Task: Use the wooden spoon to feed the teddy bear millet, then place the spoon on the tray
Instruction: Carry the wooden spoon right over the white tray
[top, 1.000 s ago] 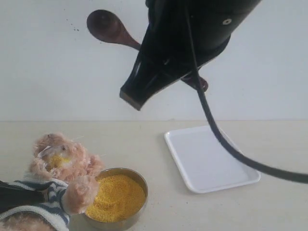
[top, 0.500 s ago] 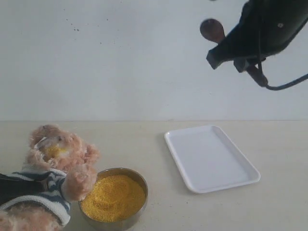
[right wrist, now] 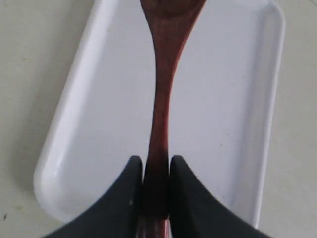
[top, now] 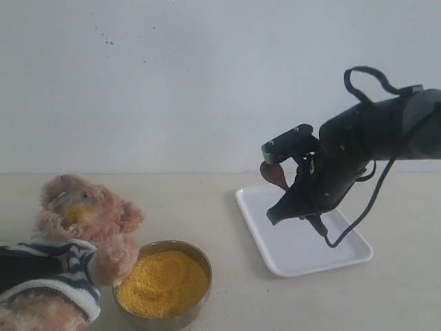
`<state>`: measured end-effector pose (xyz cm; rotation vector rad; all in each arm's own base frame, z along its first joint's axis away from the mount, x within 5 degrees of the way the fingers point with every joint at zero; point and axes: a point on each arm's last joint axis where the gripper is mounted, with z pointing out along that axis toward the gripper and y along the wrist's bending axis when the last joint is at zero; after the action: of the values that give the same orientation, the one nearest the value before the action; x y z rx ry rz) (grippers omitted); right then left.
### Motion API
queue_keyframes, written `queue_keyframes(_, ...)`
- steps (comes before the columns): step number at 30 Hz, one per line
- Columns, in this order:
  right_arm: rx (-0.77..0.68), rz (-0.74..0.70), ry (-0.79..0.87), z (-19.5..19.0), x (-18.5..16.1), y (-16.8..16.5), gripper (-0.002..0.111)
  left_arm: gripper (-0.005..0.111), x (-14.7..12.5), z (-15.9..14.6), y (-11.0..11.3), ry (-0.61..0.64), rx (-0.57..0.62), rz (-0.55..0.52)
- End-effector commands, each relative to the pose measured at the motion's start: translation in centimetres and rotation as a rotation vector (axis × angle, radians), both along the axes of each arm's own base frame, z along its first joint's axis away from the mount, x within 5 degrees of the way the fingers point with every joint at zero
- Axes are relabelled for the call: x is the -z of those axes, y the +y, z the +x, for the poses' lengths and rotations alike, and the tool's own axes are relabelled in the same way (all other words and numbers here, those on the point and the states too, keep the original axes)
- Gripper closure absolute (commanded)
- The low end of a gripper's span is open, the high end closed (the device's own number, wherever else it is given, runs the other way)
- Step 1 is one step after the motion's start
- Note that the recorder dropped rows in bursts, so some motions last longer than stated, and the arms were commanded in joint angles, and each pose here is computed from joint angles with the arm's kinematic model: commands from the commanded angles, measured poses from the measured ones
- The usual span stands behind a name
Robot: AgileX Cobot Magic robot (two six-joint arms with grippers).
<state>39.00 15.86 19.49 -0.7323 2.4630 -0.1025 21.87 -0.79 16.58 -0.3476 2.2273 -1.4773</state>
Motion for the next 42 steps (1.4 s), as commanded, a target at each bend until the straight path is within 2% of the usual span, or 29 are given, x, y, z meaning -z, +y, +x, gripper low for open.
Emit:
queue_keyframes(1,0.056,0.054,-0.036,2.3,2.4,-1.5,0.109,0.103,-0.4,0.0,-0.1,-0.042,0.009,-0.019)
queue_keyframes(5,0.168,0.098,0.045,4.2,4.5,-3.3,0.109,0.103,-0.4,0.0,-0.1,-0.045,0.01,-0.017)
queue_keyframes(11,0.163,0.094,0.109,4.6,7.0,-3.3,0.109,0.103,-0.4,-0.1,-0.1,-0.044,0.014,-0.015)
queue_keyframes(19,0.163,0.092,0.114,4.7,7.4,-3.3,0.107,0.103,-0.4,-0.1,-0.1,-0.043,0.016,-0.014)
queue_keyframes(21,0.163,0.092,0.114,4.7,7.4,-3.3,0.103,0.103,-0.4,-0.1,-0.1,-0.043,0.016,-0.014)
queue_keyframes(24,0.168,0.098,0.117,4.7,7.4,-3.3,0.083,0.103,-0.4,-0.1,-0.1,-0.049,0.017,-0.01)
queue_keyframes(27,0.169,0.1,0.117,4.7,7.4,-3.3,0.075,0.103,-0.4,-0.1,-0.1,-0.049,0.017,-0.01)
queue_keyframes(34,0.183,0.107,0.128,4.6,7.4,-3.3,0.073,0.103,-0.3,0.0,0.0,-0.055,0.015,0.007)
queue_keyframes(36,0.19,0.114,0.134,4.5,6.9,-3.3,0.073,0.103,-0.3,0.0,0.0,-0.055,0.015,0.011)
queue_keyframes(42,0.197,0.126,0.109,3.4,1.9,-3.6,0.074,0.103,-0.3,0.0,0.0,-0.058,0.017,0.008)
